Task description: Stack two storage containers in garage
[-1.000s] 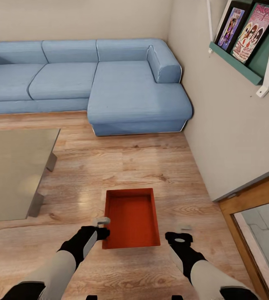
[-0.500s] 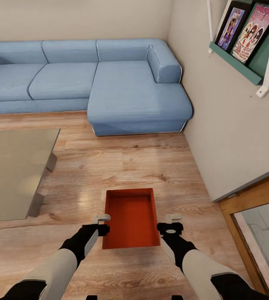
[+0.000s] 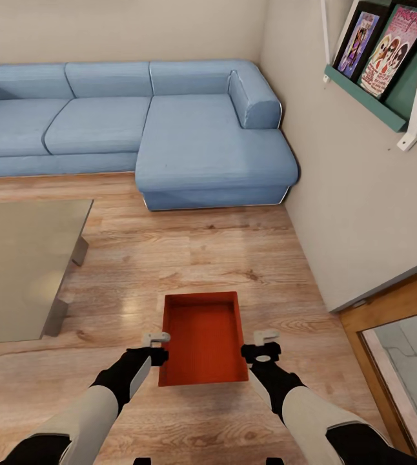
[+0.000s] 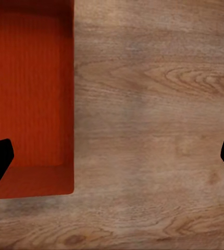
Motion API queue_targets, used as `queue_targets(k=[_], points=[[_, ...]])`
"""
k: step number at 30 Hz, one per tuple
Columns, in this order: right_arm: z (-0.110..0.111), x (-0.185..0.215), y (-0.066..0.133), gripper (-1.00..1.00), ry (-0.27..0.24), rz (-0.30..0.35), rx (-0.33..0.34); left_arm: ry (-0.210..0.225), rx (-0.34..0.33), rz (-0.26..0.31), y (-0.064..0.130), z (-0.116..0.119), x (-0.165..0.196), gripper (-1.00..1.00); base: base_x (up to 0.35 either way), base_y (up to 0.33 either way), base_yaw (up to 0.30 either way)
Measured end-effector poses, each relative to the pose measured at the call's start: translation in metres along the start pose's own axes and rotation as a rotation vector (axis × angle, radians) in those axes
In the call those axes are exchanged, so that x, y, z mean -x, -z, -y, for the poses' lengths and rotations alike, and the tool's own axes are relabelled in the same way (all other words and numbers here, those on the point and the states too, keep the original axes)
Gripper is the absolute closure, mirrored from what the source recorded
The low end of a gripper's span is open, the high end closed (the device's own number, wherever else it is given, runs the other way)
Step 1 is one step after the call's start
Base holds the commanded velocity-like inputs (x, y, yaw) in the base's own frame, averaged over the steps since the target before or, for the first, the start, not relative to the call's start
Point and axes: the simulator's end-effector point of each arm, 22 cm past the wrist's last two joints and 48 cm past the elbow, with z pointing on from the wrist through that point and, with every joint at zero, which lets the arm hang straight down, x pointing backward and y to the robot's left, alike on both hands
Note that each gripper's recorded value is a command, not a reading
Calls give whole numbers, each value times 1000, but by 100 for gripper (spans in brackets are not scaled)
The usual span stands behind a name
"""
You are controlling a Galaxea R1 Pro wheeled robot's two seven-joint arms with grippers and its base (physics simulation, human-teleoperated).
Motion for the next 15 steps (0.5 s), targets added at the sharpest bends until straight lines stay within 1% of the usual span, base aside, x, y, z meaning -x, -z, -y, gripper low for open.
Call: queue_targets(k=[2,8,15], points=[[0,3,0,-100,11,8,2,0,1,1,0,0,1,-100,0,0,0],[0,8,0,-100,19,22,3,1,1,8,1,-1,3,-100,0,0,0],[-1,3,0,-100,20,8,6,4,4,12,1,-4,5,-100,0,0,0]])
